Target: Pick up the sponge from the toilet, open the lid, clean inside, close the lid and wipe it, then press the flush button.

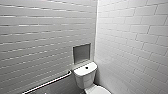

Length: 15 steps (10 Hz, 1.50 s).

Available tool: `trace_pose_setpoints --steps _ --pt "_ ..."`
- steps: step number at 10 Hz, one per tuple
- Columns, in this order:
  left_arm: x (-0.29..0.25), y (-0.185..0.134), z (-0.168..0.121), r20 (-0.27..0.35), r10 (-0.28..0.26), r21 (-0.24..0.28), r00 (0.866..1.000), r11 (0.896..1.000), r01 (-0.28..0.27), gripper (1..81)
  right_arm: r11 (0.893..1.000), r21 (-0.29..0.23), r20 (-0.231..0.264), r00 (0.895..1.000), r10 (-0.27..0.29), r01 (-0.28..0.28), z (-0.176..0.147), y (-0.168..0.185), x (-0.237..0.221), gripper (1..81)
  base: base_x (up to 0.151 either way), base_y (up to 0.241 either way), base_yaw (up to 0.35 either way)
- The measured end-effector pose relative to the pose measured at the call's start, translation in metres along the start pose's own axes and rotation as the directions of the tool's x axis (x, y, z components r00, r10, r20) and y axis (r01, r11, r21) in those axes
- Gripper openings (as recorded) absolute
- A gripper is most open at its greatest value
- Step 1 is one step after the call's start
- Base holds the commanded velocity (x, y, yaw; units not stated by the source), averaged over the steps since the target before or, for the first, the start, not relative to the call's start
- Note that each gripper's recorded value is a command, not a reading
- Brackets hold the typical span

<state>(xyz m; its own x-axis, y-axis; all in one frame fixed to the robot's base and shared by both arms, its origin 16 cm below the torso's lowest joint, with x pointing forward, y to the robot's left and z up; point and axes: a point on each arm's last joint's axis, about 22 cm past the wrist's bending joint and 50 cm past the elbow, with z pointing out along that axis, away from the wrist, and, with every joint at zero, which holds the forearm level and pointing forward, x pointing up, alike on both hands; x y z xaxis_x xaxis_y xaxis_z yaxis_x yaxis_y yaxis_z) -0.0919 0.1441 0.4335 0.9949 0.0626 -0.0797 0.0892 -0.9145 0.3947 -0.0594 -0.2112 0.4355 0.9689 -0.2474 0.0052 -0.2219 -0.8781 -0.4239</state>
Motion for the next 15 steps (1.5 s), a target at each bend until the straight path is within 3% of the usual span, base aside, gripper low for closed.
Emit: trace_pose_setpoints --steps 1,2,5,8,9,12,14,15 --pt "0.0 -0.004 -0.001 0.004 -0.023 0.005 1.0 1.0 0.023 81.1 1.0 -0.016 0.016 1.0 0.0 0.0 0.0 0.003 -0.002 1.0 0.0 0.0 0.0" --pt "0.005 -0.005 -0.002 -0.001 -0.055 0.005 0.998 0.998 0.055 81.1 0.998 -0.064 0.071 0.997 0.007 -0.002 0.001 0.01 -0.016 1.0 0.0 0.0 0.0" --pt "0.028 -0.013 -0.005 -0.032 -0.089 0.014 0.996 0.996 0.089 81.1 0.995 -0.091 0.085 0.995 0.048 -0.04 0.007 0.003 -0.024 1.0 0.0 0.0 0.0" --pt "0.028 -0.018 -0.006 -0.031 -0.09 0.023 0.995 0.996 0.091 81.1 0.988 -0.107 0.091 0.991 -0.1 0.109 0.011 0.002 -0.021 1.0 0.0 0.0 0.0" --pt "0.028 -0.015 -0.005 -0.031 -0.089 0.017 0.996 0.996 0.09 81.1 0.985 -0.112 0.098 0.988 -0.123 0.133 0.014 0.001 -0.01 1.0 0.0 0.0 0.0" --pt "0.031 -0.008 -0.008 -0.042 -0.085 -0.016 0.996 0.996 0.084 81.1 0.984 -0.101 0.118 0.984 -0.136 0.148 0.028 -0.022 0.013 1.0 0.0 0.0 0.0" --pt "0.035 -0.004 -0.018 -0.061 -0.085 -0.061 0.995 0.995 0.081 81.1 0.984 -0.097 0.147 0.98 -0.133 0.148 0.019 -0.01 0.006 1.0 0.0 0.0 0.0" --pt "0.037 -0.004 -0.025 -0.068 -0.085 -0.084 0.994 0.993 0.079 81.1 0.987 -0.071 0.151 0.98 -0.131 0.143 0.016 -0.014 0.005 1.0 0.0 0.0 0.0"
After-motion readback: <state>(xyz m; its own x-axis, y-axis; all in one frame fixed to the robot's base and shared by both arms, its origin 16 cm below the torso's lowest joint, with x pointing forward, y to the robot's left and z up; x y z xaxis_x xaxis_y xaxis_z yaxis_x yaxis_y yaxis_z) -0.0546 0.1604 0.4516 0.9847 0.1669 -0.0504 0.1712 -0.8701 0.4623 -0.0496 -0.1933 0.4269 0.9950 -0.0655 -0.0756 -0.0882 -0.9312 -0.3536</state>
